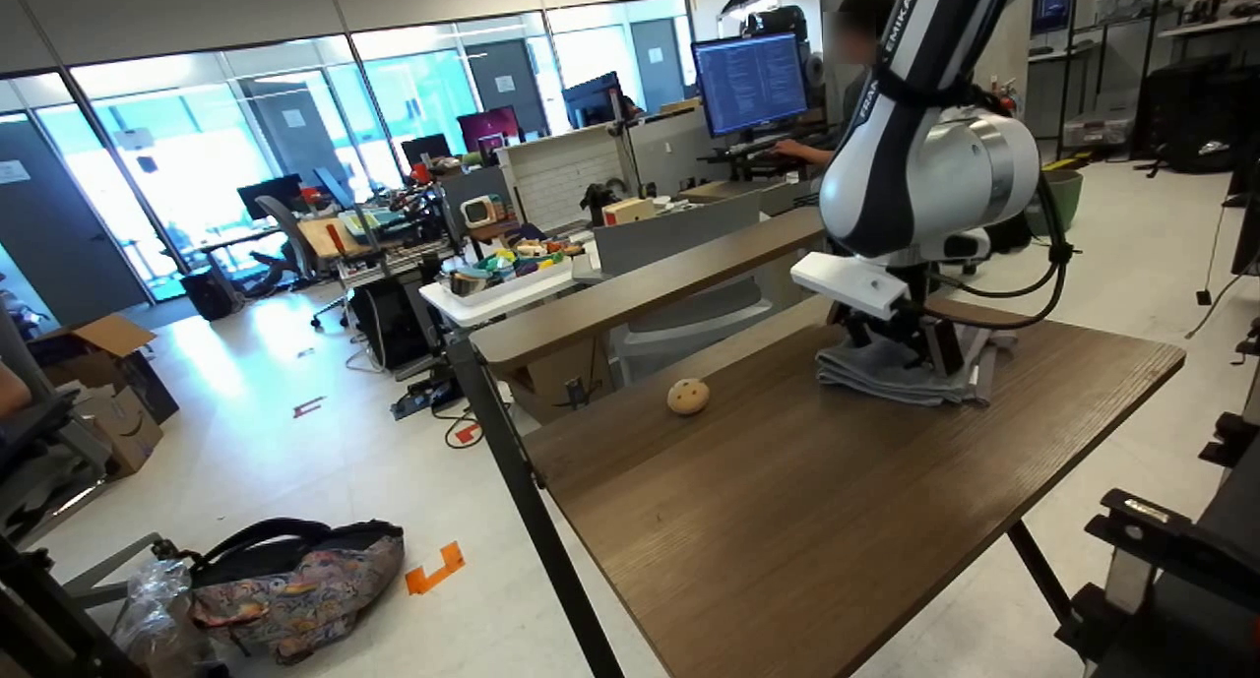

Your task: Wipe the table using the grey towel

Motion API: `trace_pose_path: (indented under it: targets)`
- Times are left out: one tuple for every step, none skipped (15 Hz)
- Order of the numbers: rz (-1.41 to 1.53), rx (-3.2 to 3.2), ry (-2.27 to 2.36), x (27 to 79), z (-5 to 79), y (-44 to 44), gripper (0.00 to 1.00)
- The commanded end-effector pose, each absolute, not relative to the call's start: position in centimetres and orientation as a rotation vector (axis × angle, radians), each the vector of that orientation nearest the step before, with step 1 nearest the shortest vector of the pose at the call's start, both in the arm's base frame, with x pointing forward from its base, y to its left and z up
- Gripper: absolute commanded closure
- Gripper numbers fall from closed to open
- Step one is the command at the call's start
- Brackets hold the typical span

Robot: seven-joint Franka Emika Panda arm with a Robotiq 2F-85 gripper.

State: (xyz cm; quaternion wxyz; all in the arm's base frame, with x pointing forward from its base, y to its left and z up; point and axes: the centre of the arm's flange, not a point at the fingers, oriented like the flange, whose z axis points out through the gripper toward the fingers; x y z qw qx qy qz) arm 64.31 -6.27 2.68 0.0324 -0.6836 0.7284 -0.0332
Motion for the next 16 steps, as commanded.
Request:
trace_pose_path:
  targets:
    - [-0.083, -1.855, 2.422, 67.4, -0.6, -12.9, 0.00]
    - [-0.074, -1.779, 2.452, 67.6, -0.4, -14.3, 0.00]
    - [-0.062, -1.704, 2.481, 67.9, -0.5, -15.4, 0.00]
    - [-0.051, -1.630, 2.499, 68.2, -0.2, -16.3, 0.00]
    - [-0.035, -1.558, 2.509, 68.4, -0.3, -16.8, 0.00]
    - [-0.006, -1.494, 2.503, 68.7, -0.1, -16.9, 0.00]
    - [0.007, -1.432, 2.495, 69.1, -0.2, -16.8, 0.00]
    - [0.021, -1.373, 2.482, 69.5, 0.1, -16.4, 0.00]
    - [0.052, -1.322, 2.466, 70.1, 0.0, -15.9, 0.00]
    - [0.059, -1.290, 2.450, 70.6, -0.1, -15.0, 0.00]
    - [0.060, -1.280, 2.434, 71.1, -0.3, -14.1, 0.00]
    - [0.053, -1.279, 2.414, 71.5, -0.5, -13.1, 0.00]
    - [0.055, -1.286, 2.399, 71.8, -0.5, -12.2, 0.00]
    - [0.053, -1.299, 2.381, 72.0, -0.6, -11.2, 0.00]
    - [0.085, -1.368, 2.358, 71.8, -0.7, -10.2, 0.00]
    - [0.116, -1.447, 2.341, 71.6, -0.6, -9.3, 0.00]
